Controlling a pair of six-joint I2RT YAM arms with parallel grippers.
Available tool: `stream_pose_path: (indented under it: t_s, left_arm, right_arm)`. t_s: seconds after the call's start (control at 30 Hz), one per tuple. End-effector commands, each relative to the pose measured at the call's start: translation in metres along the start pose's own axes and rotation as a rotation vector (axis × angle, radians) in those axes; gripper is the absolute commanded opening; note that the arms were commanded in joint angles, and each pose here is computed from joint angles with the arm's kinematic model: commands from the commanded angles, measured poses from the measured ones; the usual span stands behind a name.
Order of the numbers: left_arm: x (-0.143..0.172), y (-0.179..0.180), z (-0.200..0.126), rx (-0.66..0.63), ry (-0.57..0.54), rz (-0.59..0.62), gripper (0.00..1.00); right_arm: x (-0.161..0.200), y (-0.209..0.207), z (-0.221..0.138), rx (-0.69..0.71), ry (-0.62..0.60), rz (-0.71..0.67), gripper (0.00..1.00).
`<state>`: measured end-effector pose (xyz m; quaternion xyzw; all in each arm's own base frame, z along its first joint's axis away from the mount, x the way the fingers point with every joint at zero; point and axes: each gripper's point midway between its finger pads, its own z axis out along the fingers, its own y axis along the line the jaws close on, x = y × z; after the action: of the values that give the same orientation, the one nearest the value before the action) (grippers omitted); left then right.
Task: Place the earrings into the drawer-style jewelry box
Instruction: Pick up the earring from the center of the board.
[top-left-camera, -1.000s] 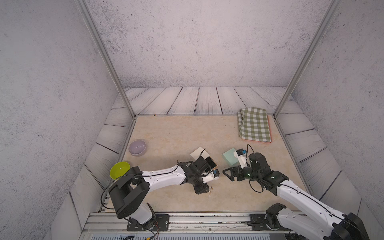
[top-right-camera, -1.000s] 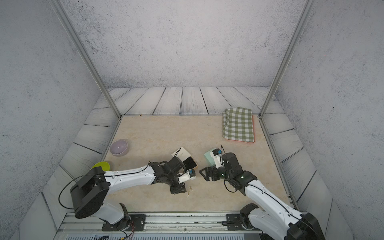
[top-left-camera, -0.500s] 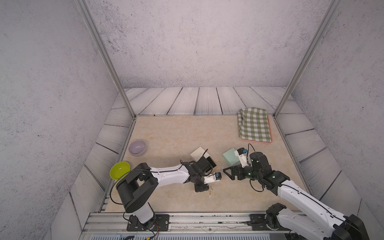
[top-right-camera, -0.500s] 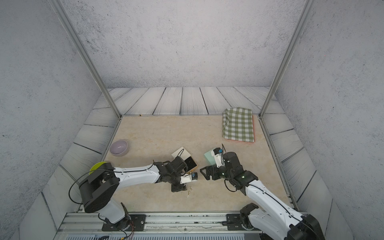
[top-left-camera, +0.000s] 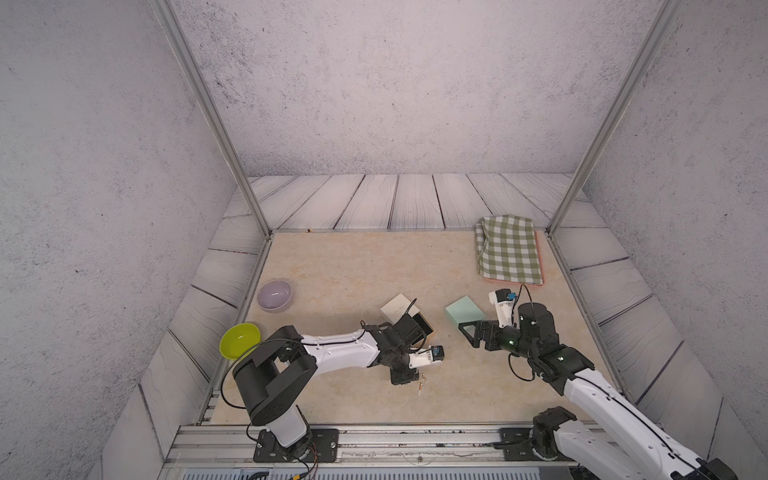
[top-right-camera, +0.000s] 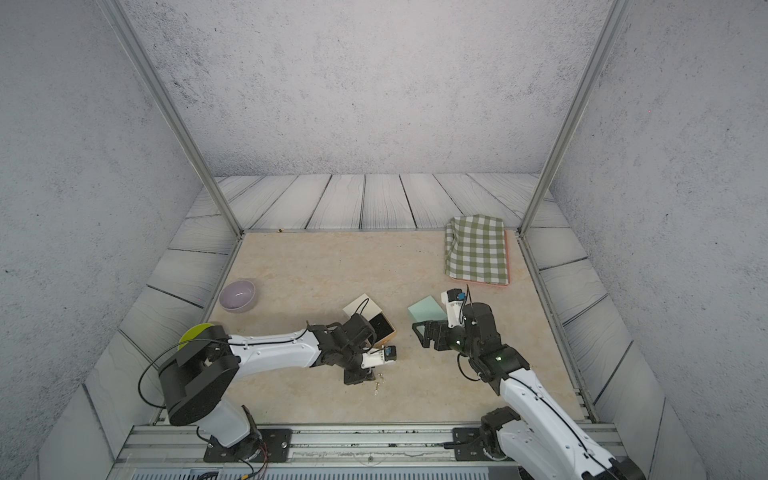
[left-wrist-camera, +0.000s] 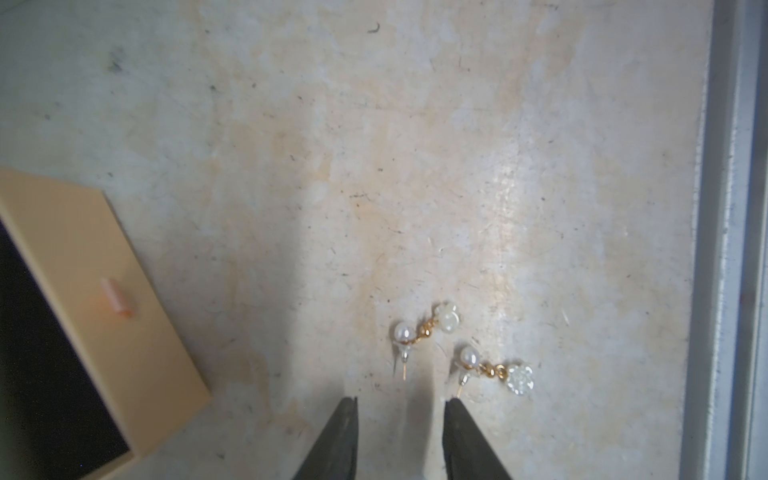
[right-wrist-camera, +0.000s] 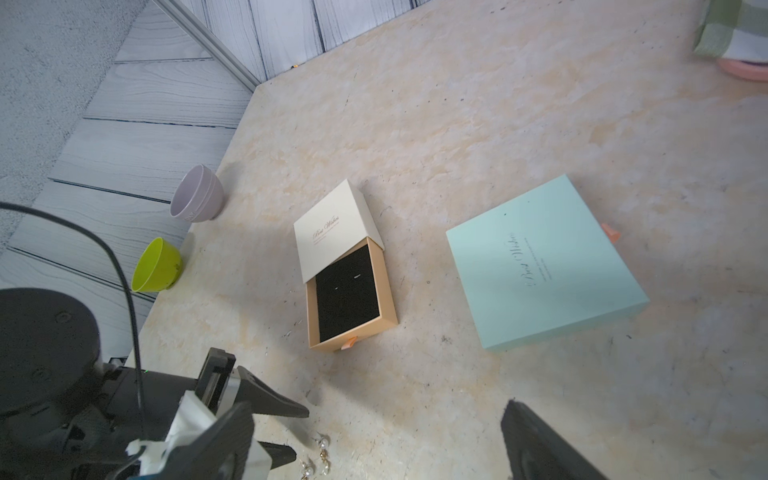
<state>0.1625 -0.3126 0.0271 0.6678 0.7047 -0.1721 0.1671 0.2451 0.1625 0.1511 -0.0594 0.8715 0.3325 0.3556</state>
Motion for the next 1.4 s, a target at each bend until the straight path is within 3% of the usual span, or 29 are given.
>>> stream_pose_path:
  t_s: [0.0, 0.23, 1.37]
  left_arm:
    - [-0.002, 0.003, 0.006, -0.015, 0.002, -0.003, 0.38]
    - [-0.001, 0.004, 0.012, -0.021, 0.011, -0.003, 0.36]
    - [0.009, -0.018, 0.018, 0.066, 0.055, -0.044, 0.00]
  right_arm:
    - [0.001, 0.002, 0.002, -0.028, 0.010, 0.024, 0.96]
    - [0.002, -0.001, 0.003, -0.035, 0.014, 0.042, 0.96]
    - [0.004, -0.021, 0.003, 0.021, 0.014, 0.089, 0.96]
